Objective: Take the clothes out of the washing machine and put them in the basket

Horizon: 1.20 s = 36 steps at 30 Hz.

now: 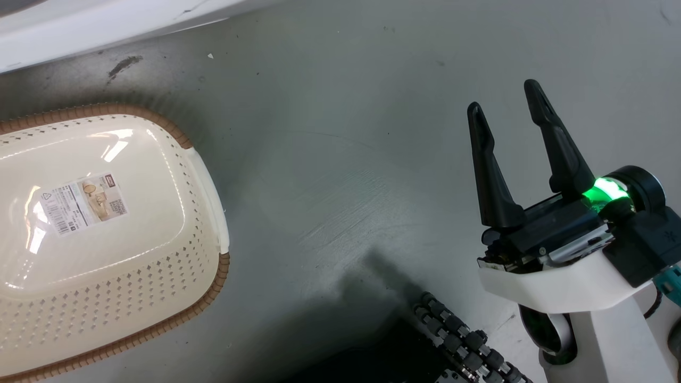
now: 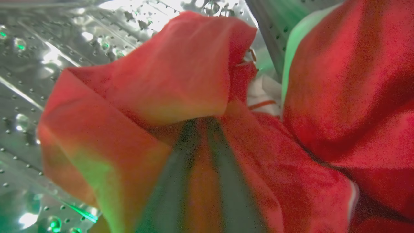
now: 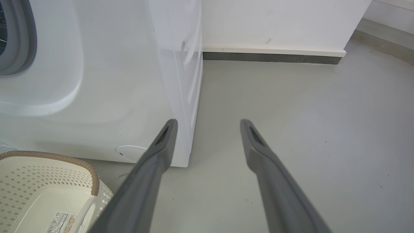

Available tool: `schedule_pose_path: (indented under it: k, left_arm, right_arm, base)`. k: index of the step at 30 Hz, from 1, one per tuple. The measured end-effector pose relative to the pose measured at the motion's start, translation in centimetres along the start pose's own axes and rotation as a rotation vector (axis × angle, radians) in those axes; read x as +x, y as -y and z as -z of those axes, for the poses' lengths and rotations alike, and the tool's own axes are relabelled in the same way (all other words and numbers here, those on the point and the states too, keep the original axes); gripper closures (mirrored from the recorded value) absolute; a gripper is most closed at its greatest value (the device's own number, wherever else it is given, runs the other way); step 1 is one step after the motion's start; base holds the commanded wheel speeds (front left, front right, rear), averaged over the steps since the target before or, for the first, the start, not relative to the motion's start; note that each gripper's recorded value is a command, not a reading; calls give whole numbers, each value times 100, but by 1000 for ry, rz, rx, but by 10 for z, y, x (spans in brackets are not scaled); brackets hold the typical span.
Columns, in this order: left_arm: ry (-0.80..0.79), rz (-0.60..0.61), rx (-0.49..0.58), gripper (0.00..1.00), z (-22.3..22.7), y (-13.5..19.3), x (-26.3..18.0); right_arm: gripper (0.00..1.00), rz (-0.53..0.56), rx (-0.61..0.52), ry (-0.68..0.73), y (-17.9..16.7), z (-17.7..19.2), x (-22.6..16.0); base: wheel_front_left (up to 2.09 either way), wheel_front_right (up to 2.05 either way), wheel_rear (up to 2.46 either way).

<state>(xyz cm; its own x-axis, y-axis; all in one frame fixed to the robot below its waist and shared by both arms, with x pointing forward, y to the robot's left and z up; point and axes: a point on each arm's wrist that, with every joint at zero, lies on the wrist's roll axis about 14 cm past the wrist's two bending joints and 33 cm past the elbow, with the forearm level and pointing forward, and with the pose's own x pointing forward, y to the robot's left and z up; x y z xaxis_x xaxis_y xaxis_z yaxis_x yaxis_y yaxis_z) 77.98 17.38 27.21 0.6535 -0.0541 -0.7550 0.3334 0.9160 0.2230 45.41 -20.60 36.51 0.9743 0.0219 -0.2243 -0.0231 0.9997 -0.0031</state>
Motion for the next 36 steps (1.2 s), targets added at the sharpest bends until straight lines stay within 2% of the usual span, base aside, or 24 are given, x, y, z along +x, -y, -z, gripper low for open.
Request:
schedule_pose_path:
  k: [8, 20, 29, 36]
  left_arm:
    - [124, -30, -19, 100, -21, -8, -8]
    - [428, -33, -113, 100, -73, -9, -66]
    - [585, -9, -155, 100, -71, 4, -124]
    - [666, 4, -168, 100, -52, 16, -179]
  right_arm:
    - [0, 3, -6, 19, 2, -7, 1]
    - [0, 17, -65, 111, 10, -42, 0]
    - [0, 5, -87, 183, 3, -72, -9]
    - [0, -33, -84, 253, -13, -100, -22]
  base:
    - [0, 0, 0]
    - [0, 0, 0]
    - [0, 0, 0]
    - [0, 0, 0]
